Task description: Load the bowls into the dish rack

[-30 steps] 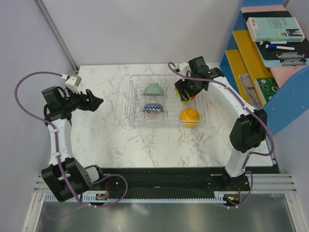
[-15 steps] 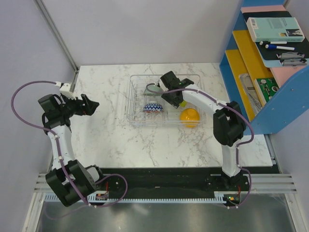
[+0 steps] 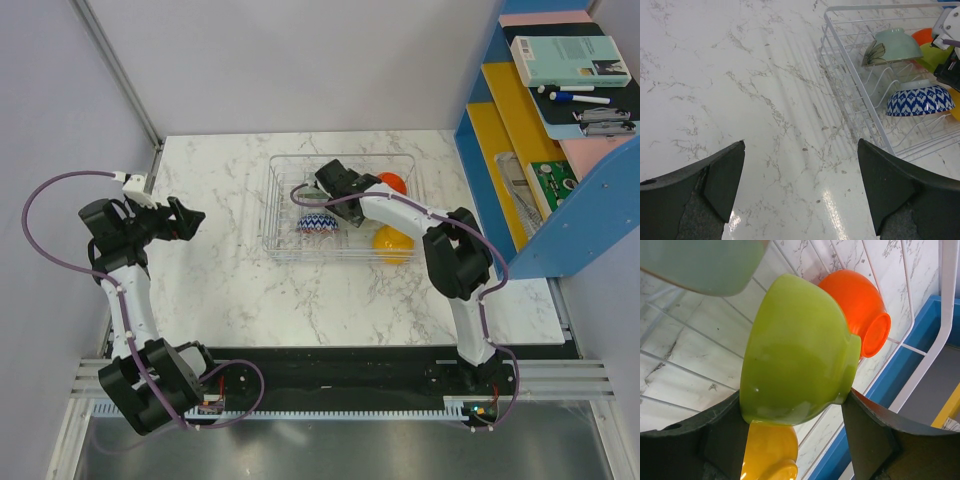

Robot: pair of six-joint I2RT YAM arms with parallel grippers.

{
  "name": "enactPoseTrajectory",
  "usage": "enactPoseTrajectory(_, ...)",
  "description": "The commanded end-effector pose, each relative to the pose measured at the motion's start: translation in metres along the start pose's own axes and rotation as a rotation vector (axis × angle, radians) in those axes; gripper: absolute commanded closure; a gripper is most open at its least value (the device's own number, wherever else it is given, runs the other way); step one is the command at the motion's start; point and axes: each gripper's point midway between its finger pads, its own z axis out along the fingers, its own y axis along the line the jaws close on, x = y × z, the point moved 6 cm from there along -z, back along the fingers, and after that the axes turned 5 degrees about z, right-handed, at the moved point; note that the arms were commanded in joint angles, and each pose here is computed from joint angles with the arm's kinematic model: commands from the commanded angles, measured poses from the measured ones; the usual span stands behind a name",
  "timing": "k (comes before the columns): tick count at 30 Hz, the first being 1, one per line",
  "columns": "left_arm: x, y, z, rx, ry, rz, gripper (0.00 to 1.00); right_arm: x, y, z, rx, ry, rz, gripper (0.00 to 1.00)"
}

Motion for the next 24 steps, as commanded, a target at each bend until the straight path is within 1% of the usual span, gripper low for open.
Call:
enactPoseTrajectory(1,-0.01,-0.001,-0.004,-0.004,-0.044,0.01,0.0,-0.005,-0.005,0.002,0.056,0.001,0.005,0.87)
enactPoseTrajectory(4,-0.01,0.0,-0.004,-0.006,-0.046,0.015,0.0,-0.002,-0.003,0.0,0.048,0.005,0.0,0.66)
enactPoseTrajectory(5,-0.01,0.0,-0.004,-0.009,-0.046,0.016,0.0,-0.001,-0.004,-0.001,0.045,0.005,-0.002,0.57)
enactPoseTrajectory(7,-0.01,0.001,-0.004,-0.012,-0.045,0.014,0.0,-0.001,-0.003,-0.003,0.034,-0.004,0.001,0.5)
enactPoseTrajectory(8,-0.01,0.002,-0.004,-0.015,-0.044,0.013,0.0,-0.001,-0.004,-0.005,0.031,-0.007,0.005,0.42)
enactPoseTrajectory(9,-0.01,0.001,-0.004,-0.015,-0.046,0.014,0.0,-0.001,-0.006,-0.006,0.029,-0.009,0.007,0.39)
enactPoseTrajectory(12,-0.01,0.002,-0.005,-0.023,-0.046,0.014,0.0,-0.002,-0.007,-0.01,0.021,-0.021,0.01,0.27)
enactPoseTrajectory(13,-0.01,0.003,-0.006,-0.026,-0.047,0.015,0.0,-0.002,-0.006,-0.01,0.016,-0.021,0.008,0.25)
enactPoseTrajectory(14,-0.01,0.003,-0.006,-0.027,-0.047,0.014,0.0,-0.002,-0.007,-0.011,0.014,-0.022,0.006,0.2)
enactPoseTrajectory(20,-0.01,0.004,-0.006,-0.03,-0.047,0.011,0.0,-0.002,-0.007,-0.018,-0.024,-0.033,0.002,0.13)
enactPoseTrajectory(22,-0.011,0.004,-0.006,-0.03,-0.048,0.012,0.0,-0.002,-0.006,-0.019,-0.039,-0.035,0.003,0.09)
enactPoseTrajectory(23,-0.01,0.004,-0.006,-0.032,-0.048,0.012,0.0,-0.004,-0.006,-0.022,-0.052,-0.044,0.009,0.03)
enactPoseTrajectory(24,-0.011,0.004,-0.006,-0.029,-0.049,0.013,0.0,-0.005,-0.006,-0.023,-0.059,-0.045,0.007,0.02)
